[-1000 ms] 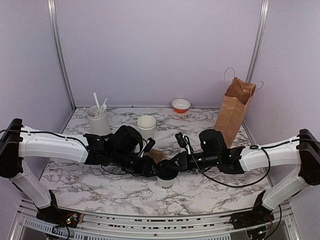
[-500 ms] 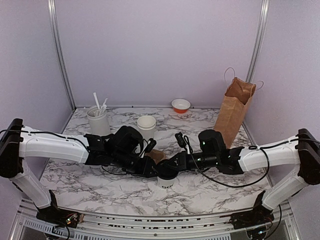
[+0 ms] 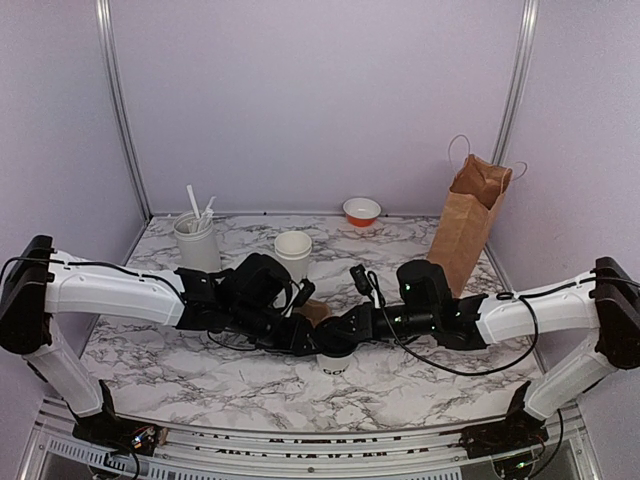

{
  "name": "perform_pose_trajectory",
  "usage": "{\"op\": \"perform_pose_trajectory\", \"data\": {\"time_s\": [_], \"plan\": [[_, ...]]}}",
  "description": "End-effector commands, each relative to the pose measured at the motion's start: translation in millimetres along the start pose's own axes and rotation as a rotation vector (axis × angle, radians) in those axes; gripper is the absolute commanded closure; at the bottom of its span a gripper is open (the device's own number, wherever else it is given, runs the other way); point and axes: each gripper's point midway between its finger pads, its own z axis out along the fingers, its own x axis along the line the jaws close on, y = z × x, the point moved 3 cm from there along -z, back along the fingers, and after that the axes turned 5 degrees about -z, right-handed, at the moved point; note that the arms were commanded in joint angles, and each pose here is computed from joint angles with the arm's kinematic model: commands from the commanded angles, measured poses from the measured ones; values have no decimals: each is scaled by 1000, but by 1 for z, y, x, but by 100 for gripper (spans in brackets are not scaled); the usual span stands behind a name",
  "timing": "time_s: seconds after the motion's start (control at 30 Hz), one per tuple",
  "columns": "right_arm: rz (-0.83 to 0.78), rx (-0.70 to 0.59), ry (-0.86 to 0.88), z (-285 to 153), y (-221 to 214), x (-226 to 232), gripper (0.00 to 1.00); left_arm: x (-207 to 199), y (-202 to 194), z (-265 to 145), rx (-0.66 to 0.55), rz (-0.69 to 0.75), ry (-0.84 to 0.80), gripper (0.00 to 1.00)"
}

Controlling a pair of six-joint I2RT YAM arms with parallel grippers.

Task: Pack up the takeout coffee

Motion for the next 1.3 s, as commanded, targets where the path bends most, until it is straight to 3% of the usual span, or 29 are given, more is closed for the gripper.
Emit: {"op": "perform_pose_trajectory", "data": {"time_s": [0.0,0.3,0.5,1.27], "plan": [[42,77,-83,5,-26,-24,93,26,-1,10,15,-43,122,69],[50,86,-91,5,-31,-29,93,50,-10,12,41,-70,203,71],[57,90,-91,5,-33,-31,93,56,2,0,-8,-92,213,71],[59,80,-91,6,-28,-30,93,10,24,-14,-33,-38,101,69]]}}
